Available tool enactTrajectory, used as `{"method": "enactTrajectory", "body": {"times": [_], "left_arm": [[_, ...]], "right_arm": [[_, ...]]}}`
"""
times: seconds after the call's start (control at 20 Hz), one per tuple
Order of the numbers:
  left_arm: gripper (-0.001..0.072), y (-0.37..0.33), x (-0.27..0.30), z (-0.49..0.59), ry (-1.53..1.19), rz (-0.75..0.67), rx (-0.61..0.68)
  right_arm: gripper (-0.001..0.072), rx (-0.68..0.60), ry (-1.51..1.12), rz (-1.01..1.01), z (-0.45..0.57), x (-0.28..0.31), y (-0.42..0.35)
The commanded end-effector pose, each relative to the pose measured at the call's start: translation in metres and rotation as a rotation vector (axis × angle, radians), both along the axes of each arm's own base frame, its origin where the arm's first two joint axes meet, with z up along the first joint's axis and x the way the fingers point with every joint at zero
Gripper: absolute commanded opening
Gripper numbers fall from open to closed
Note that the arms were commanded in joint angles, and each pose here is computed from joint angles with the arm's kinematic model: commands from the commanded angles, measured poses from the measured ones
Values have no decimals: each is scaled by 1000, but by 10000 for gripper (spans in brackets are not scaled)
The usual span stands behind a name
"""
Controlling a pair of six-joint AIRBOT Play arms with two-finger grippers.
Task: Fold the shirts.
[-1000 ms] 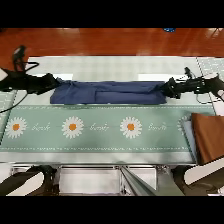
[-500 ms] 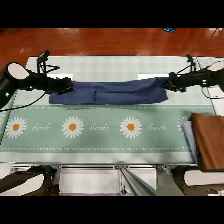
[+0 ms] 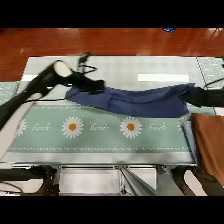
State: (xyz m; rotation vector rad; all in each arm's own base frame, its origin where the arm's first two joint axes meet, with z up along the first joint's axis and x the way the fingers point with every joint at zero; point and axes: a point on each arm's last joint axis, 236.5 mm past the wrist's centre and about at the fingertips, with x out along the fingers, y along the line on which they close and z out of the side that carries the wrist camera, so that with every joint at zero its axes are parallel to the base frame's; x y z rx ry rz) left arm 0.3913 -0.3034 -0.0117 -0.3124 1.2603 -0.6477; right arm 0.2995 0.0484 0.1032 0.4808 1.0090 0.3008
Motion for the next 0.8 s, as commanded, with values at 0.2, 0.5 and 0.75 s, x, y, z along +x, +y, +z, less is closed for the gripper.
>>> {"method": "enactTrajectory", "body": {"times": [0.2,0.5,0.75], "left_arm": [[20,-176,-101,-53,212,-340,-51],[21,-217,-131,-53,228,-421,-94],[21,-118,-18,14,135,-252,-105]], "right_arm": [[25,53,-168,-20,61,-51,31],[25,53,-160,-13,59,-53,32],[25,109,-171,-1,66,-48,41]]}}
